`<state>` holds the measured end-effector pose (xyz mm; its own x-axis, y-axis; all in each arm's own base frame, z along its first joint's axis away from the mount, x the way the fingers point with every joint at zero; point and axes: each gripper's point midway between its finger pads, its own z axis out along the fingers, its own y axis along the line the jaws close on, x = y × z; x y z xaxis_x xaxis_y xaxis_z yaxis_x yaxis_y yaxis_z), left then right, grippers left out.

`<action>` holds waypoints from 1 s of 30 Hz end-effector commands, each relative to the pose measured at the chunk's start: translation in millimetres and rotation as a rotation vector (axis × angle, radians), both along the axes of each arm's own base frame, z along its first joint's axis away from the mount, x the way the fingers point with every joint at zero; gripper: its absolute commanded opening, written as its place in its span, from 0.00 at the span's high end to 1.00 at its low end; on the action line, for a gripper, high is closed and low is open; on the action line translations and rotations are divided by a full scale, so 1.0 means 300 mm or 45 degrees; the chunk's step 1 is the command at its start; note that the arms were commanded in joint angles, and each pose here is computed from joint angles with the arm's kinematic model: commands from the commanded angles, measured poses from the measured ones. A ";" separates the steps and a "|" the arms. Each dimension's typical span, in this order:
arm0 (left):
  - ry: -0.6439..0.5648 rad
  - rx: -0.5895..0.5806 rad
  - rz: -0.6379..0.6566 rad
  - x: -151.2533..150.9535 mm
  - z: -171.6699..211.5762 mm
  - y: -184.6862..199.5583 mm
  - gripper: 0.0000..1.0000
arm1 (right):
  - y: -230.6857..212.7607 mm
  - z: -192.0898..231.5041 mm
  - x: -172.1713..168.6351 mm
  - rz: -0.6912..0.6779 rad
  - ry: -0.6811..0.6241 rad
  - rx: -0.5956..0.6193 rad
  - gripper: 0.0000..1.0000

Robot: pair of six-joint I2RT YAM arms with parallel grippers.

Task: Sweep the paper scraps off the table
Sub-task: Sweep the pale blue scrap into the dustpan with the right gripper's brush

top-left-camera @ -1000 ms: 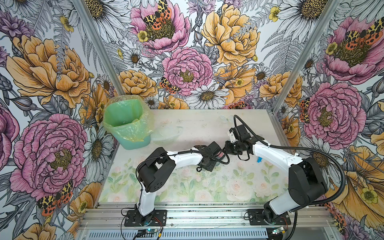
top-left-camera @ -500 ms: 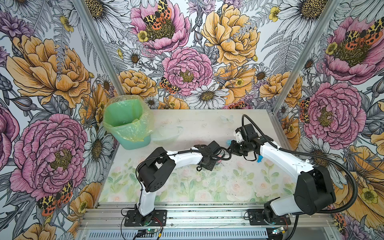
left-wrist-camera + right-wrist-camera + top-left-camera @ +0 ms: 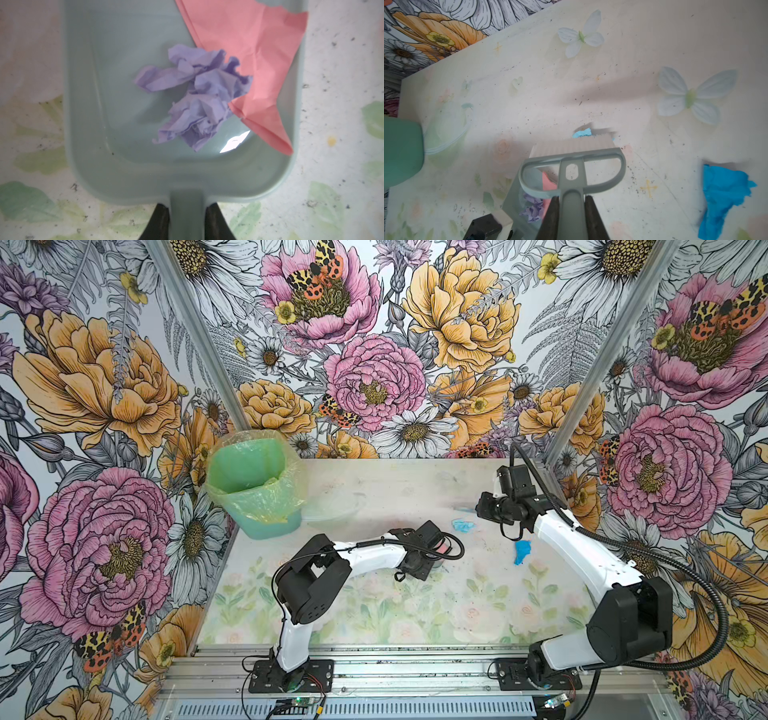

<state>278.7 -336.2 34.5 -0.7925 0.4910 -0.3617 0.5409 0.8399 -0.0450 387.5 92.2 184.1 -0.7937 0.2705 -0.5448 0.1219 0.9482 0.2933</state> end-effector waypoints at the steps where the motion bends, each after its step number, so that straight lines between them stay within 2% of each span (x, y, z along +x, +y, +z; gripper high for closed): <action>1: -0.001 -0.037 -0.073 -0.008 0.013 -0.056 1.00 | -0.114 -0.035 0.057 -0.111 -0.011 -0.233 1.00; 7: 0.024 -0.035 -0.137 -0.044 0.009 -0.073 1.00 | -0.139 -0.157 0.066 -0.125 0.103 -0.287 1.00; 16: 0.086 -0.020 -0.222 -0.096 -0.027 -0.088 1.00 | -0.143 -0.169 0.061 -0.110 0.114 -0.297 1.00; 30: 0.124 -0.011 -0.271 -0.107 -0.035 -0.111 1.00 | 0.008 -0.219 -0.060 0.054 0.193 -0.088 1.00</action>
